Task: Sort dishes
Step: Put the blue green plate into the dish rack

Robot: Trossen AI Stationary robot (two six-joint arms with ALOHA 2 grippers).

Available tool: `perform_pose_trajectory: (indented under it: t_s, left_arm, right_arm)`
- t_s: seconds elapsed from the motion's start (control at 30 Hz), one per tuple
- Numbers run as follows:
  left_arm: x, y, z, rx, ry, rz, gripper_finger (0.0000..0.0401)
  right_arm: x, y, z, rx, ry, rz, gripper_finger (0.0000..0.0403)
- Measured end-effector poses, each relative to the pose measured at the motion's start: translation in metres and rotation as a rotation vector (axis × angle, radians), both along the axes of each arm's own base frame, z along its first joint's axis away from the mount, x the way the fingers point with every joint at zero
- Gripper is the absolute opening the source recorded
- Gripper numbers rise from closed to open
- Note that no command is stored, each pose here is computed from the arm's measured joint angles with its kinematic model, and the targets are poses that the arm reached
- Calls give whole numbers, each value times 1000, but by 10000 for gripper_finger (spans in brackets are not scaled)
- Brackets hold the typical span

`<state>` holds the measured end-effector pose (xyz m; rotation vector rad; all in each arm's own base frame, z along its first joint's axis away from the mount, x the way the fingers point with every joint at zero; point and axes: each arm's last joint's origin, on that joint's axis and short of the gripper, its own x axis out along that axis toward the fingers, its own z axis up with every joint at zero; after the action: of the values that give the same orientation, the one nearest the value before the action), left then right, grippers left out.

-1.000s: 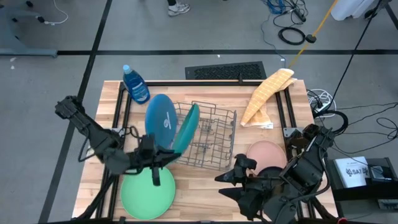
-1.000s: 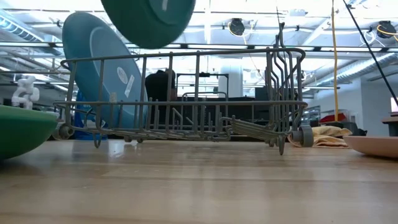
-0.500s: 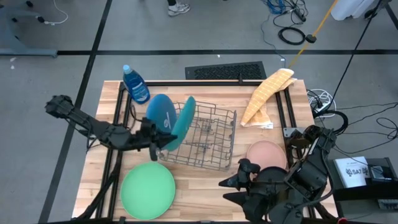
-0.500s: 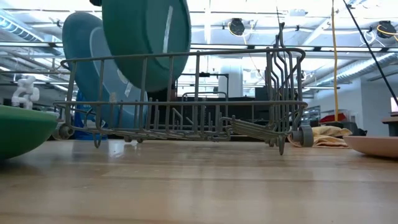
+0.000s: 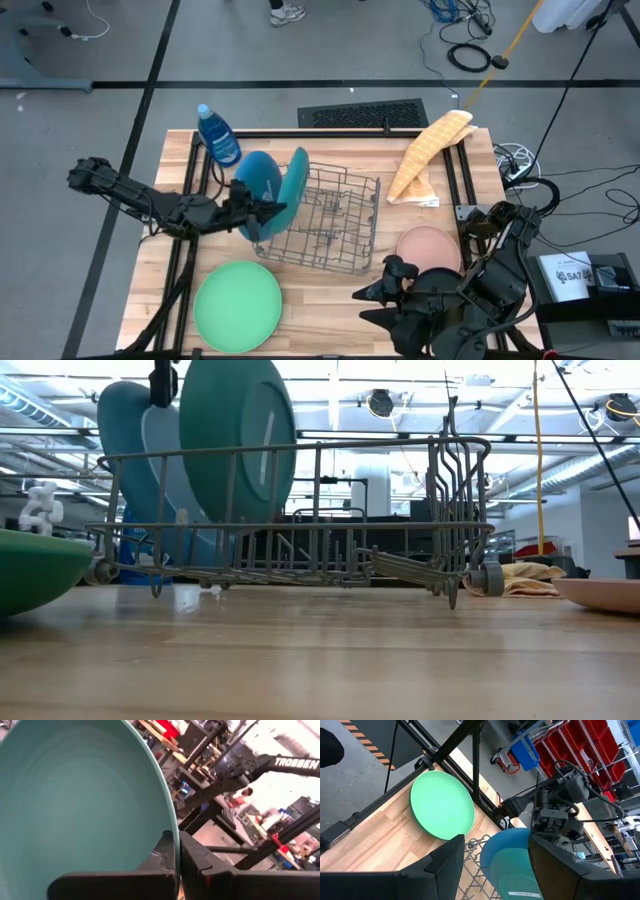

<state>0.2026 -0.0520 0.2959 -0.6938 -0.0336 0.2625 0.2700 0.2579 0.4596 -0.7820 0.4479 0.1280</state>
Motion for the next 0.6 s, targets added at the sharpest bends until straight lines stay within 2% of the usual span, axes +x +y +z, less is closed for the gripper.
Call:
perform_pose_trajectory:
  t_s: [0.6]
  left_arm:
    - [-1,1,-4,9,13,58,0]
  right_arm:
    - [-2,-2,-3,22,27,-26,210]
